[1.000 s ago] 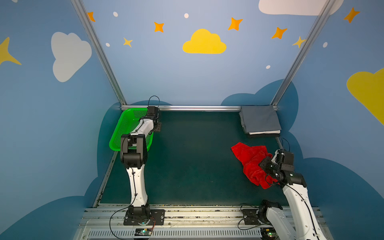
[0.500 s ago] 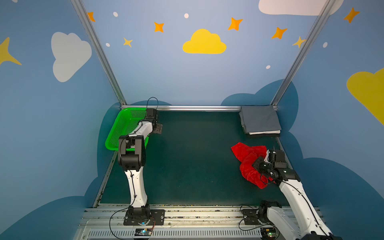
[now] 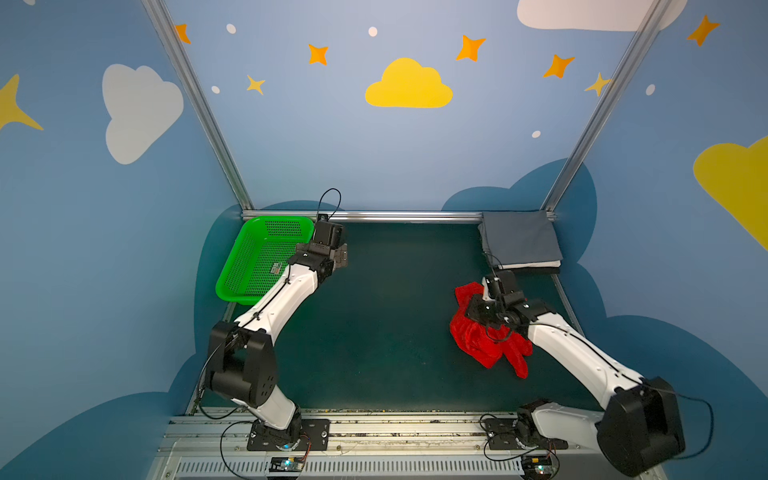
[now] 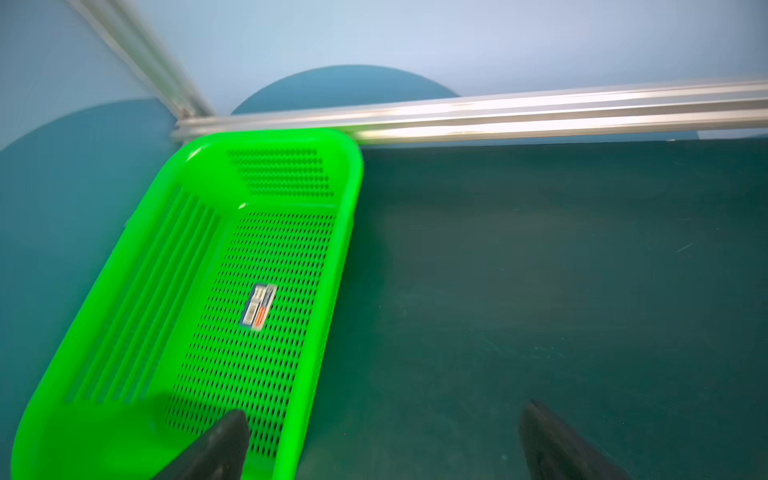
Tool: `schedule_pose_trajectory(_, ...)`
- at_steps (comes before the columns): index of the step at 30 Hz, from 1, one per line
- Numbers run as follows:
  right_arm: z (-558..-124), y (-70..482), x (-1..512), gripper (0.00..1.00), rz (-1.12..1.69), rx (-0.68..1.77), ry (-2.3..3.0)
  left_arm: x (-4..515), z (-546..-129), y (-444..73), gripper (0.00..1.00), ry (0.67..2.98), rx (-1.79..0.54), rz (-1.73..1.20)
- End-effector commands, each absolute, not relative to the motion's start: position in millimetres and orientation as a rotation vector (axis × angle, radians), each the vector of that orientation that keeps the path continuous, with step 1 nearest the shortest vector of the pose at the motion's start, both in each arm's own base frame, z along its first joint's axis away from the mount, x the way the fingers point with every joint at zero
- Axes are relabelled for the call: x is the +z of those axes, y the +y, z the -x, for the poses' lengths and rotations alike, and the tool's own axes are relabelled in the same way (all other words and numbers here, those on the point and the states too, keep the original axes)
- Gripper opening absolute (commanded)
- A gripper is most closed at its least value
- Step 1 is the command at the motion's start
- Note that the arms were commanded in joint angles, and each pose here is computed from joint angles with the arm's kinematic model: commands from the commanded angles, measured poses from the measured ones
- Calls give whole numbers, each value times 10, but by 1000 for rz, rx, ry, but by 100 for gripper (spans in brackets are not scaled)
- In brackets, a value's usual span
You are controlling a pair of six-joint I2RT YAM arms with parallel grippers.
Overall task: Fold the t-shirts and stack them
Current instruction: 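Drop the red t-shirt on the table center with the right gripper, then grasp opposite edges of the red t-shirt with both grippers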
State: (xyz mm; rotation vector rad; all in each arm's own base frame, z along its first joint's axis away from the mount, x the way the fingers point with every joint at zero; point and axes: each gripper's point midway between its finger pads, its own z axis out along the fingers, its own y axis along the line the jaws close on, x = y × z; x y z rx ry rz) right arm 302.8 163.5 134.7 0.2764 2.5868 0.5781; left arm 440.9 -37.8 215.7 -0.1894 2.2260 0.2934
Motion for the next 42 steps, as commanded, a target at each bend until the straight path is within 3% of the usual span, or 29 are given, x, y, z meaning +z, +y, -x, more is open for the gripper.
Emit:
schedule_pose_trajectory(1, -3339, 2221, 1740, 0, -100, 723, 2509, 2162, -4071, -188, 100, 2219, 295, 357)
schedule_pose_trajectory(3, -3480, 2545, 1859, 0, -48, 835, 2512, 2223, -3899, -168, 100, 2174, 225, 413)
schedule_pose_trajectory(4, -3547, 2661, 1907, 18, -26, 875, 2504, 2238, -3827, -174, 100, 2156, 186, 435)
schedule_pose_trajectory(5, -3603, 2778, 1952, 48, 5, 915, 2499, 2247, -3751, -181, 100, 2135, 143, 456)
schedule_pose_trajectory(6, -3657, 2847, 1992, 66, 41, 928, 2495, 2214, -3687, -212, 100, 2128, 97, 448)
schedule_pose_trajectory(8, -3750, 2820, 2073, 80, 80, 855, 2484, 2160, -3591, -310, 100, 2116, -12, 439)
schedule_pose_trajectory(10, -3821, 2619, 2121, 85, 61, 738, 2482, 2066, -3489, -390, 100, 2131, -94, 460)
schedule_pose_trajectory(16, -3636, 1827, 2051, 86, -103, 570, 2488, 1821, -3297, -955, 100, 2205, -305, 360)
schedule_pose_trajectory(24, -2558, 1357, 1218, 82, -253, 521, 2676, 1509, -3386, -2109, 100, 2356, -516, 83)
schedule_pose_trajectory(29, -2022, 1233, 702, 74, -363, 575, 2761, 1287, -3329, -2909, 100, 2471, -668, -144)
schedule_pose_trajectory(32, -1948, 1210, 555, 69, -422, 611, 2736, 1163, -3304, -3215, 100, 2504, -793, -172)
schedule_pose_trajectory(37, -1979, 1272, 448, 67, -433, 666, 2721, 901, -3349, -3374, 100, 2547, -812, -141)
schedule_pose_trajectory(42, -2086, 1403, 388, 64, -414, 724, 2734, 721, -3315, -3594, 94, 2599, -885, -174)
